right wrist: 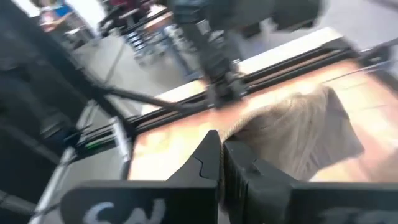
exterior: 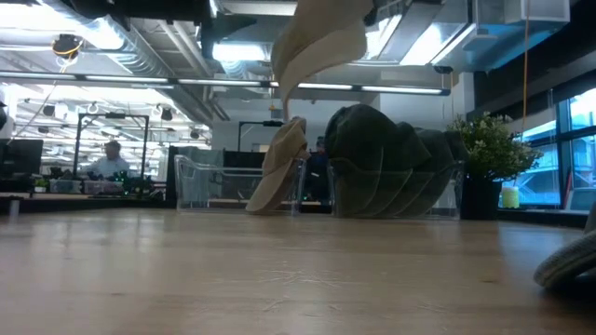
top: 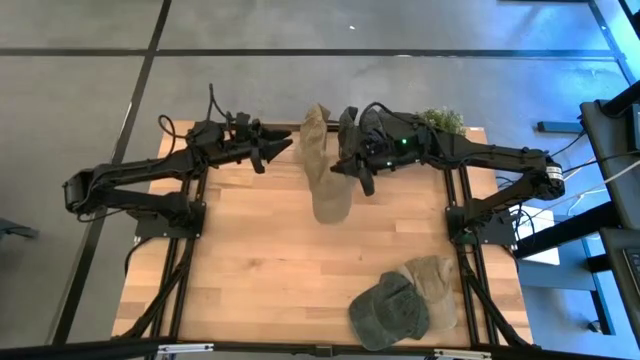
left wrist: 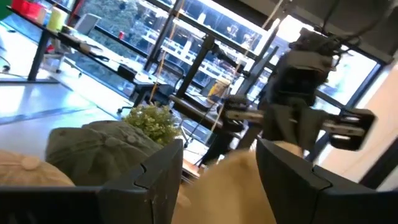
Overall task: Pick & Place hat
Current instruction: Put the brown cap into the left transparent bin
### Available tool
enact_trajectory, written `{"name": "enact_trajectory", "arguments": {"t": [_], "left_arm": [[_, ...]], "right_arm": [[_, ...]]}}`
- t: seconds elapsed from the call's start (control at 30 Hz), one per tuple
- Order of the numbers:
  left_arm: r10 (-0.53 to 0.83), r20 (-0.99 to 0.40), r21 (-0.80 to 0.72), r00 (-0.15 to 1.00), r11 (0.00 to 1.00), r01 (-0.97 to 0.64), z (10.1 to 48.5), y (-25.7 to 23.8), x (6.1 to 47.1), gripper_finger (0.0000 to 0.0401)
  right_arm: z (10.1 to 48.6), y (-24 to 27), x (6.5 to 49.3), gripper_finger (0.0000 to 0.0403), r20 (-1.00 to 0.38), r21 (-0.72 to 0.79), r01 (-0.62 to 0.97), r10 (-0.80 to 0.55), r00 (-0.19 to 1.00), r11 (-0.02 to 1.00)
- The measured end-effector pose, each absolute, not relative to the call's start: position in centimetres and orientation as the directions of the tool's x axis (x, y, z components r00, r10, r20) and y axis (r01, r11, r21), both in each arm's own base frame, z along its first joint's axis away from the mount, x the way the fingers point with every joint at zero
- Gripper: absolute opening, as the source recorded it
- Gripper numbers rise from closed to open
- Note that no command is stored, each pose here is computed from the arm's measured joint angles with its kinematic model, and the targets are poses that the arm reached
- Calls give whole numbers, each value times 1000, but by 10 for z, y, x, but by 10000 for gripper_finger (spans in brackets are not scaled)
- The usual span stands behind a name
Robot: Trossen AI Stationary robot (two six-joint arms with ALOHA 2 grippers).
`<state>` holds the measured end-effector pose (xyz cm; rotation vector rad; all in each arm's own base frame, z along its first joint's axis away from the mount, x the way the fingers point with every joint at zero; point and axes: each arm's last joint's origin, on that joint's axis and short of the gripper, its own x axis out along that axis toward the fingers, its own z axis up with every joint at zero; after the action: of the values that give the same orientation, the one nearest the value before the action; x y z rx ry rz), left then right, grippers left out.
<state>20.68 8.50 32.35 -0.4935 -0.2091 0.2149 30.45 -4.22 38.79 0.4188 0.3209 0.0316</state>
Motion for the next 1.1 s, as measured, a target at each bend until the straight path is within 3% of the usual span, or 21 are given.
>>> {"name": "enact_trajectory", "arguments": {"t": [0.13,0.27,0.43,0.83,1.1], "left_arm": [[216,122,-491,969,861,-130,321,79,210,199],[194,-10,-515,981,840,-171,308,70,213,198],[252,-51,-516,967,822,-241,291,55,217,198],[279,253,-732,926,681,-5,235,23,199,198],[264,430,-527,863,850,3,269,19,197,198]], "right_arm": [[389,-44,305,3,-289,385,70,48,956,920],[398,-44,306,3,-206,368,36,44,977,929],[421,-49,302,3,-106,311,20,14,994,950],[481,-48,285,3,62,140,45,-54,997,989],[465,-50,292,3,-67,128,93,-85,994,987]]}}
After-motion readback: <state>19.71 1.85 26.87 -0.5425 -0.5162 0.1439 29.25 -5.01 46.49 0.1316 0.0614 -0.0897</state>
